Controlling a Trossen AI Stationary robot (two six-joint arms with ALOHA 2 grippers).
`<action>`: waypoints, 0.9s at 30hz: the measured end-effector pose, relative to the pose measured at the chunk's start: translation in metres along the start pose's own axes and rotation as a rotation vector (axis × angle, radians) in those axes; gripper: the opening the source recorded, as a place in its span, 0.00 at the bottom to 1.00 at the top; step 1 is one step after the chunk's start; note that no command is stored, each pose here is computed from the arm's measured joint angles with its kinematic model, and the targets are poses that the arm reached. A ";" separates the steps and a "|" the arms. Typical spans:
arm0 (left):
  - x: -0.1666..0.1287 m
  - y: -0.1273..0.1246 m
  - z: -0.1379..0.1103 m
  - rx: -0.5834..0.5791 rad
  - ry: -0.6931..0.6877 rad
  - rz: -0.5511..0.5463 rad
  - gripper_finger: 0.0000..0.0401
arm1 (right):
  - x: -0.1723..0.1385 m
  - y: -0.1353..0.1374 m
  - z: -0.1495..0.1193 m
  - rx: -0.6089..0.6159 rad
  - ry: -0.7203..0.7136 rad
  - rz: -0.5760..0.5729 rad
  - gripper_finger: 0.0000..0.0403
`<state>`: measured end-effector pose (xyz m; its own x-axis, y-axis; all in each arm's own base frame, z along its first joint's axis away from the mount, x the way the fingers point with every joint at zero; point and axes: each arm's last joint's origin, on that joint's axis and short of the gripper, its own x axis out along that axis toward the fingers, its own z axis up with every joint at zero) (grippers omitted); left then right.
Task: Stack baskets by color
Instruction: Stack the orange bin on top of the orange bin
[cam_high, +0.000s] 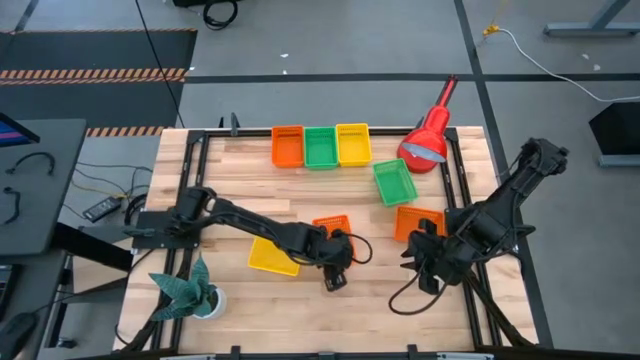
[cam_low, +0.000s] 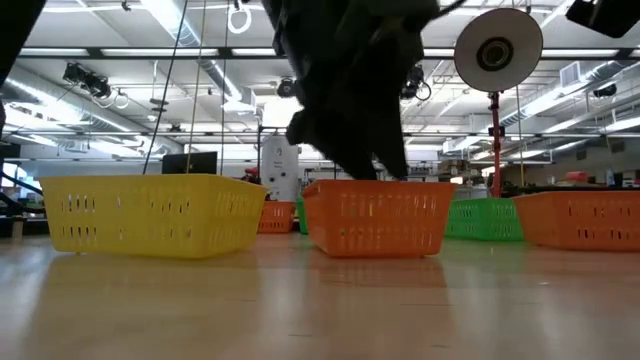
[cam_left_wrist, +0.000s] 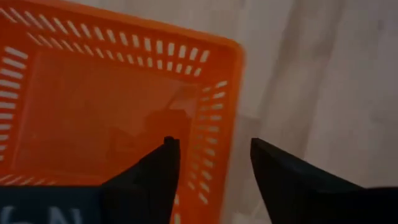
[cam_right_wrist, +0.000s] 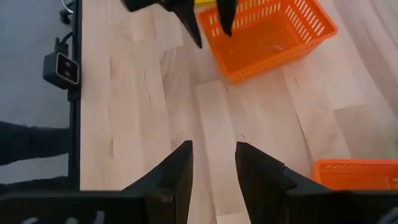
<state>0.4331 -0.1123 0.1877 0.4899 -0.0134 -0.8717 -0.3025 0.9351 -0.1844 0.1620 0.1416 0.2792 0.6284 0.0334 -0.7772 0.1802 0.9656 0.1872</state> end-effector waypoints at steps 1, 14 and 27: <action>0.002 0.000 0.000 0.001 -0.007 0.010 0.52 | 0.000 0.001 -0.001 0.005 0.001 0.002 0.31; 0.021 0.010 0.000 0.121 -0.016 0.098 0.27 | -0.003 0.002 -0.006 0.058 -0.032 -0.034 0.31; -0.042 0.042 0.016 0.283 0.025 0.225 0.02 | 0.002 -0.006 0.006 0.240 -0.118 -0.095 0.31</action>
<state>0.4129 -0.0669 0.2234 0.4157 0.1982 -0.8876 -0.1604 0.9767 0.1430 0.1665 0.1348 0.2798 0.6816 -0.0981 -0.7252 0.4077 0.8738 0.2650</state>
